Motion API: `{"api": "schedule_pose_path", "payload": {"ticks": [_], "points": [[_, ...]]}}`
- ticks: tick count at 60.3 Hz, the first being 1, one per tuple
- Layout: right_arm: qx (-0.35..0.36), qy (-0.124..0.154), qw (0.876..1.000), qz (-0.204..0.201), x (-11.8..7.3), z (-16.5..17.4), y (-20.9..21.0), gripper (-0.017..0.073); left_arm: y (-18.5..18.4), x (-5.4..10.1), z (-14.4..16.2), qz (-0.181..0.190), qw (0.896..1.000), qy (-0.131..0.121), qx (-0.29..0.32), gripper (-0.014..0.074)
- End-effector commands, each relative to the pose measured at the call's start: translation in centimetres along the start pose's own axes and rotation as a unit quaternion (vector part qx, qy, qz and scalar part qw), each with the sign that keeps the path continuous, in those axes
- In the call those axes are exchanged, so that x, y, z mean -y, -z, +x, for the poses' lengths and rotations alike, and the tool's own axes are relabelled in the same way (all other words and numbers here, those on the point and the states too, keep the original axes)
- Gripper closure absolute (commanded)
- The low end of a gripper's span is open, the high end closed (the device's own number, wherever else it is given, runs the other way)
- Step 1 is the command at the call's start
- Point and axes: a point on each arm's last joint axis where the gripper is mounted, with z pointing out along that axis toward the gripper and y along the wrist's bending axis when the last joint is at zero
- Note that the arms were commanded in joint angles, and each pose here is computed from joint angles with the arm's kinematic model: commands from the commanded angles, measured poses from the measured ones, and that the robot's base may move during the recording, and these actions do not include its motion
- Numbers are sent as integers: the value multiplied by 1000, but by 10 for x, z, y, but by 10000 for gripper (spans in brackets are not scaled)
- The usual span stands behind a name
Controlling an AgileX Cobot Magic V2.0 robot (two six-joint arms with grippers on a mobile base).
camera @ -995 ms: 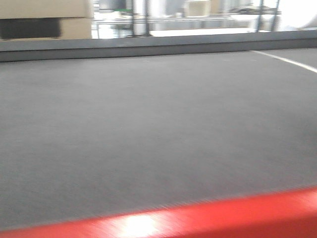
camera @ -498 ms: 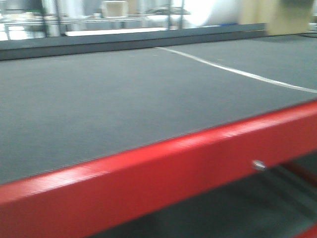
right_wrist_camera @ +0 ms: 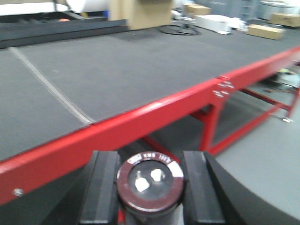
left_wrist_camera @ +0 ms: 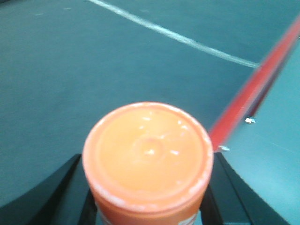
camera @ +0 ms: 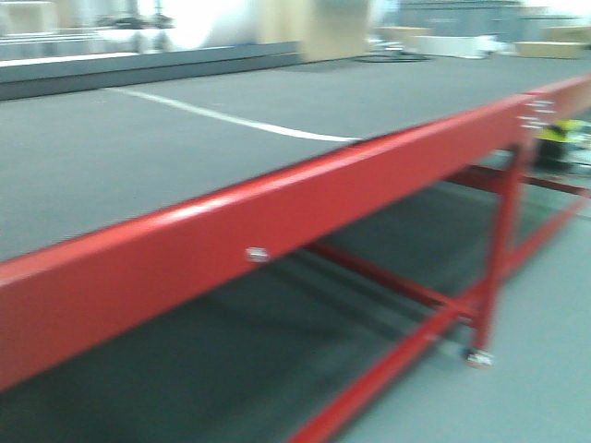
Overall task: Place cylindrical capacitor in blue bin on shelf
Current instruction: 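Drive the base past the red table toward the blue-bin shelf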
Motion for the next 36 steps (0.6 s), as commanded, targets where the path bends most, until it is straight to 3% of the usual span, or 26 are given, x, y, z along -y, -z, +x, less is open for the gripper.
{"api": "schedule_pose_path", "payload": {"ticks": [1, 36], "points": [[20, 4, 1000, 2, 0, -5, 2, 638, 3, 1, -3, 2, 1000, 0, 14, 704], [20, 4, 1000, 2, 0, -5, 2, 638, 3, 1, -3, 2, 1000, 0, 14, 704]]}}
